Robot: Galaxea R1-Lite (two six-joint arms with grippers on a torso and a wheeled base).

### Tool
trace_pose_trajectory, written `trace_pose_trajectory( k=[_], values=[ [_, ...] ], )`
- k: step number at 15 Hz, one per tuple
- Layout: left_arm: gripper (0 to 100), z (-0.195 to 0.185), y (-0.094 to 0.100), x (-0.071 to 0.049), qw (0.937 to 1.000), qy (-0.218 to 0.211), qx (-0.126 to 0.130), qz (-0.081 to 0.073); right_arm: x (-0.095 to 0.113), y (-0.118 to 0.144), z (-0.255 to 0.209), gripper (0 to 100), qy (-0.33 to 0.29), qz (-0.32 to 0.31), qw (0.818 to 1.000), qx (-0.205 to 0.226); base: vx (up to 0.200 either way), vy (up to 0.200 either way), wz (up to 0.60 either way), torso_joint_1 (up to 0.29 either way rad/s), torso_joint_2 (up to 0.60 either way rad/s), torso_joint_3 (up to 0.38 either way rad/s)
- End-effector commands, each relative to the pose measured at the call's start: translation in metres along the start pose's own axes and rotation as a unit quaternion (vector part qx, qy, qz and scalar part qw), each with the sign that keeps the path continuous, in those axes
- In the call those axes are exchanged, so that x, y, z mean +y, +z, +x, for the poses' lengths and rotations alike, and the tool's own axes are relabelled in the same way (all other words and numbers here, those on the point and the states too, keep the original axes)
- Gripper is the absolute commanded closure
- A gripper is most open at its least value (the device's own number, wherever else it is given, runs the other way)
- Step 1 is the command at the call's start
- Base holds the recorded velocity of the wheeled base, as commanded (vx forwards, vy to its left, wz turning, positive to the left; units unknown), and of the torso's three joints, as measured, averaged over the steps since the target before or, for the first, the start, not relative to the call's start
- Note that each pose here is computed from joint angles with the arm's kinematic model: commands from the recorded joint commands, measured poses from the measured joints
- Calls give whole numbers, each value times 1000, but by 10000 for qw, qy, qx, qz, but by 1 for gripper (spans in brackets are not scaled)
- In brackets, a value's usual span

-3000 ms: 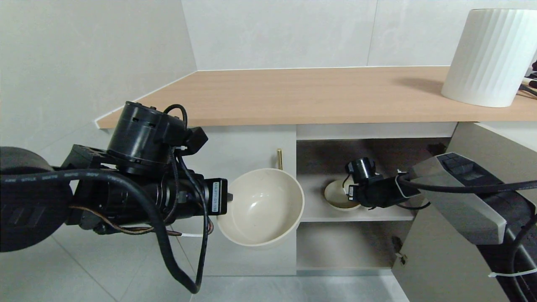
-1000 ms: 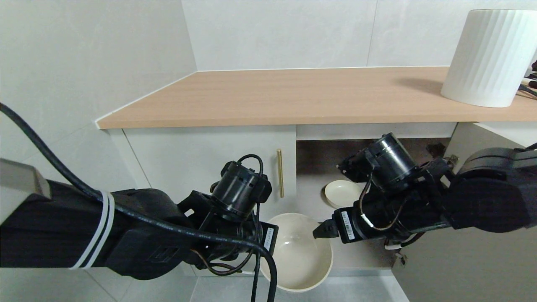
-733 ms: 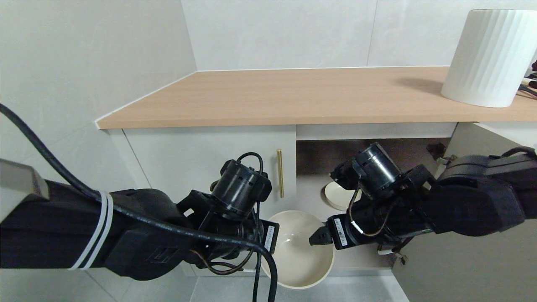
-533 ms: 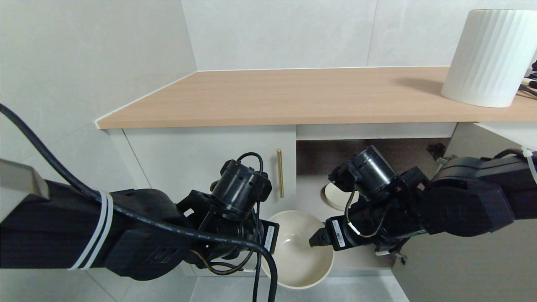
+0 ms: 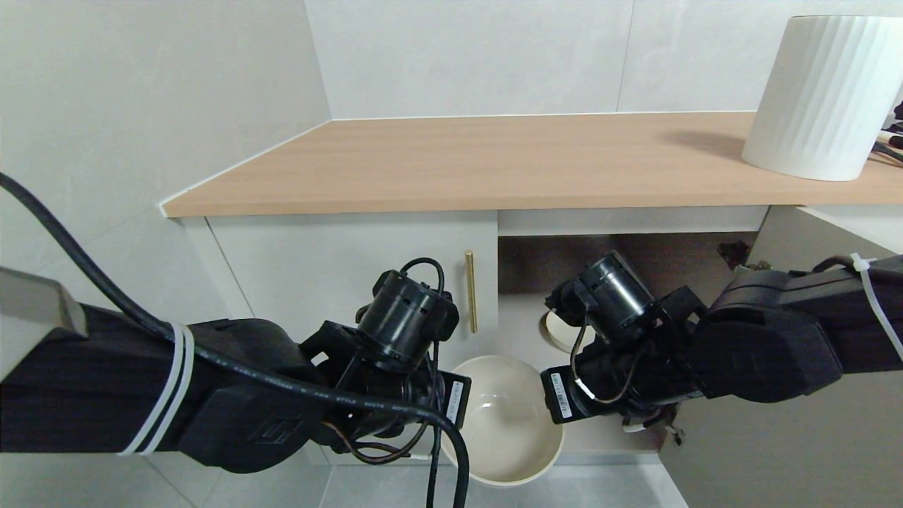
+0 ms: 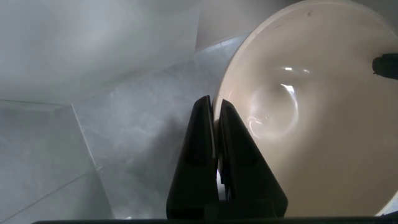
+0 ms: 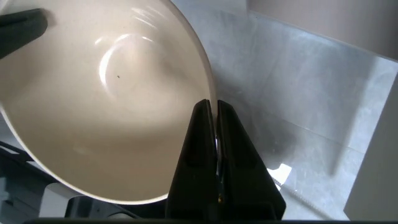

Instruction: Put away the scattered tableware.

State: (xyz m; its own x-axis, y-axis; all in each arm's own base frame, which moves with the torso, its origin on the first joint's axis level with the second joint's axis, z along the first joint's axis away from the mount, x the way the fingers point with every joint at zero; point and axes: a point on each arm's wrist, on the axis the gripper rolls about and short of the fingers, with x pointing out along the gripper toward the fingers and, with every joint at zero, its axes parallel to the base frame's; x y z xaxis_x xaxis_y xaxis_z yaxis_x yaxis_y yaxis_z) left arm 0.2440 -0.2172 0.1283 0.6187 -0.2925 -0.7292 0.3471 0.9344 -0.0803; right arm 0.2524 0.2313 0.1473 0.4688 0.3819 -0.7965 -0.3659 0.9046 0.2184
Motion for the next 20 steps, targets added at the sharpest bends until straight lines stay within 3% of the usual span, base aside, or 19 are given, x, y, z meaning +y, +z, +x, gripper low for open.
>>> trace_pose_trajectory(
  k=[1, 7, 8, 15, 17, 20],
  values=[
    [100, 0, 0, 0, 10000, 8, 10, 2, 1, -1, 2, 100, -21, -22, 10000, 21, 0, 0, 0, 0, 0, 0],
    [100, 1, -1, 0, 10000, 18, 14, 3, 1, -1, 2, 100, -32, -22, 10000, 25, 0, 0, 0, 0, 0, 0],
    [0, 1, -1, 0, 10000, 18, 14, 3, 1, -2, 3, 100, -35, -22, 10000, 32, 0, 0, 0, 0, 0, 0],
    [0, -2, 1, 1, 10000, 8, -29, -19, -2, -4, 16, 100, -398, -24, 9992, 72, 0, 0, 0, 0, 0, 0],
    [0, -2, 1, 1, 10000, 11, -37, -26, -20, 4, 23, 100, -633, 202, 9978, 36, 0, 0, 0, 0, 0, 0],
    [0, -5, 2, 2, 10000, 3, -73, -40, -68, 24, 37, 100, -1095, 1012, 9888, -70, 0, 0, 0, 0, 0, 0]
  ],
)
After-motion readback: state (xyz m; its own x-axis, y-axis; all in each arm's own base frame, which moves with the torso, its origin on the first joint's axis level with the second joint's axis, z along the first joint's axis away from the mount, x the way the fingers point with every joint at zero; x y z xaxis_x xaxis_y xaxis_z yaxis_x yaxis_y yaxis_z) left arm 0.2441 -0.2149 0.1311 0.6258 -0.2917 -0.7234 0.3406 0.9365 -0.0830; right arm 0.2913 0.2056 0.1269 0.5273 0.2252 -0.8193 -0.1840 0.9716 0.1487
